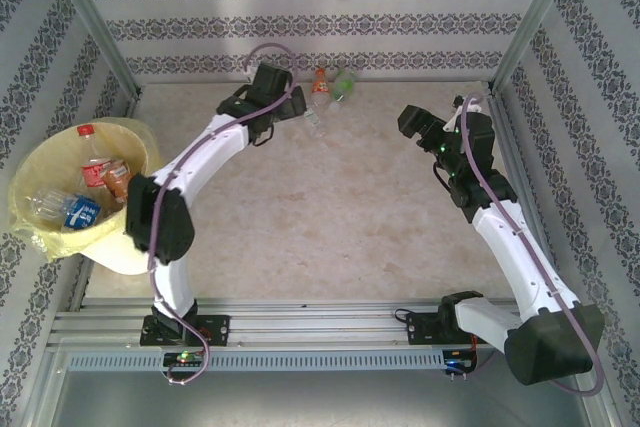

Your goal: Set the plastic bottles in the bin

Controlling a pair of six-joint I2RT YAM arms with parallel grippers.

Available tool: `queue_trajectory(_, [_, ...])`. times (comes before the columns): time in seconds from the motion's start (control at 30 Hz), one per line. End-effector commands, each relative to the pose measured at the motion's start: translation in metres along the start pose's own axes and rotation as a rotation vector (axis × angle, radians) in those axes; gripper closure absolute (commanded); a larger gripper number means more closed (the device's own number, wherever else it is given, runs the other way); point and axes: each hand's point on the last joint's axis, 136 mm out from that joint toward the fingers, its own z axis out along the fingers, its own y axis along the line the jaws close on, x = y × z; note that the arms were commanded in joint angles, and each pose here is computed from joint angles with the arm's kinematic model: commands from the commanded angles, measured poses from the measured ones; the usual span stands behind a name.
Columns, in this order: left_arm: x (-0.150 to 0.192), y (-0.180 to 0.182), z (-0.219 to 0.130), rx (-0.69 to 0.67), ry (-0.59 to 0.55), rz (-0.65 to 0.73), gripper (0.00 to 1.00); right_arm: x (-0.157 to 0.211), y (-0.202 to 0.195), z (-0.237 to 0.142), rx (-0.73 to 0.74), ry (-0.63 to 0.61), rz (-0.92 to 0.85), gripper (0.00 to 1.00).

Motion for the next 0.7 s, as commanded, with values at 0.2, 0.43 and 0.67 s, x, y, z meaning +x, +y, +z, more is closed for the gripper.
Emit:
queue_trajectory(0.2, [0.008, -0.024, 0.077, 0.012, -0.021, -0.1, 0.0, -0.002, -0.02, -0.01, 0.096, 0.004, -0.045, 0.02])
queue_trajectory(0.43, [0.014, -0.05, 0.119, 0.087, -0.008, -0.098, 0.0, -0.003, -0.021, -0.012, 0.107, 0.006, -0.05, 0.02])
queue_trajectory(0.67, [0.041, -0.022, 0.149, -0.156, 0.03, -0.064, 0.0, -0.005, -0.024, -0.021, 0.126, 0.003, -0.07, 0.02])
